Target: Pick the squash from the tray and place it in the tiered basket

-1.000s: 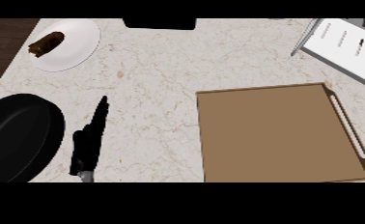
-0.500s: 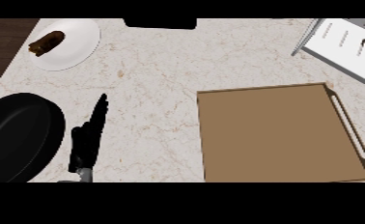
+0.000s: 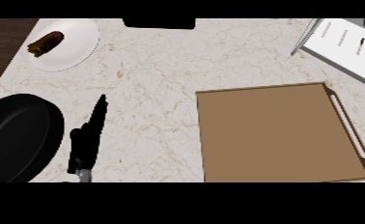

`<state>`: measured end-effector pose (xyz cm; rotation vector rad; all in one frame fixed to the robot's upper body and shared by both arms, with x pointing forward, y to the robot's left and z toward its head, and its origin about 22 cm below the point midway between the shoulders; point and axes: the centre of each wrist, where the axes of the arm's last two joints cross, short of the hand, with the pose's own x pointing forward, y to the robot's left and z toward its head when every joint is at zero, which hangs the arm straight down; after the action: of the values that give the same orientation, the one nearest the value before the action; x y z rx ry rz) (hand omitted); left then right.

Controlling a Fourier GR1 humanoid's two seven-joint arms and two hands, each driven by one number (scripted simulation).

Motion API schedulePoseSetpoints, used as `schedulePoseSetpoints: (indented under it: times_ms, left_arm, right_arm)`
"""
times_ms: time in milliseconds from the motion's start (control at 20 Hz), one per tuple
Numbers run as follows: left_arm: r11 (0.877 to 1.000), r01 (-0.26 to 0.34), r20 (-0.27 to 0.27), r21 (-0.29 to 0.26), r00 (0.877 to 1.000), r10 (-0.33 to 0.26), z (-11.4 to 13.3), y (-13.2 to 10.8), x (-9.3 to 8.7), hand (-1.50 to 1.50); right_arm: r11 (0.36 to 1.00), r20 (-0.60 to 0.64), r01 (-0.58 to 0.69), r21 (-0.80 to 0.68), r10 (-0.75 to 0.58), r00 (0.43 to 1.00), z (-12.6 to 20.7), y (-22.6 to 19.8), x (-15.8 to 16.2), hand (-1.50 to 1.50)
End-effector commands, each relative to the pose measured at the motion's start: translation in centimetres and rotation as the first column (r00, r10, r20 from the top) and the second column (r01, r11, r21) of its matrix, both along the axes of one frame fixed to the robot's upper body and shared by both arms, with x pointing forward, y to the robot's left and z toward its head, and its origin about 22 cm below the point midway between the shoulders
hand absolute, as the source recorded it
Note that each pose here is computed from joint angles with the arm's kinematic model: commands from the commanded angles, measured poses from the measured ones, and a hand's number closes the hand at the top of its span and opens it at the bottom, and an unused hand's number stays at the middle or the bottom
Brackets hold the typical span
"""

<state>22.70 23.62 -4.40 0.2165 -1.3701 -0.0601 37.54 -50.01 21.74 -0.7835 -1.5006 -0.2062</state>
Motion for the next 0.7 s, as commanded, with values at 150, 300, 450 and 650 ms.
schedulePoseSetpoints:
  times_ms: [150,300,450,650]
  left_arm:
    - [1.0,-0.007,-0.057,-0.003,0.998,0.007,-1.2,0.7,-1.7,0.0]
    - [0.999,-0.04,-0.038,0.005,0.998,0.041,-0.2,1.3,-0.8,0.0]
    - [0.999,-0.039,-0.049,-0.012,0.998,0.038,-1.3,-0.3,-0.9,0.0]
    - [0.998,-0.061,-0.045,-0.005,0.997,0.061,-1.2,1.3,-2.1,0.0]
  right_arm:
    - [0.95,0.147,0.31,0.039,-0.312,0.939,3.2,-4.8,-4.4,-1.5]
    - [0.919,0.139,0.383,0.096,-0.394,0.909,4.5,-7.8,-8.0,-1.5]
    - [0.909,0.139,0.4,0.118,-0.414,0.9,4.6,-10.2,-11.4,-1.5]
    - [0.91,0.132,0.396,0.121,-0.41,0.902,6.6,-13.6,-18.0,-1.5]
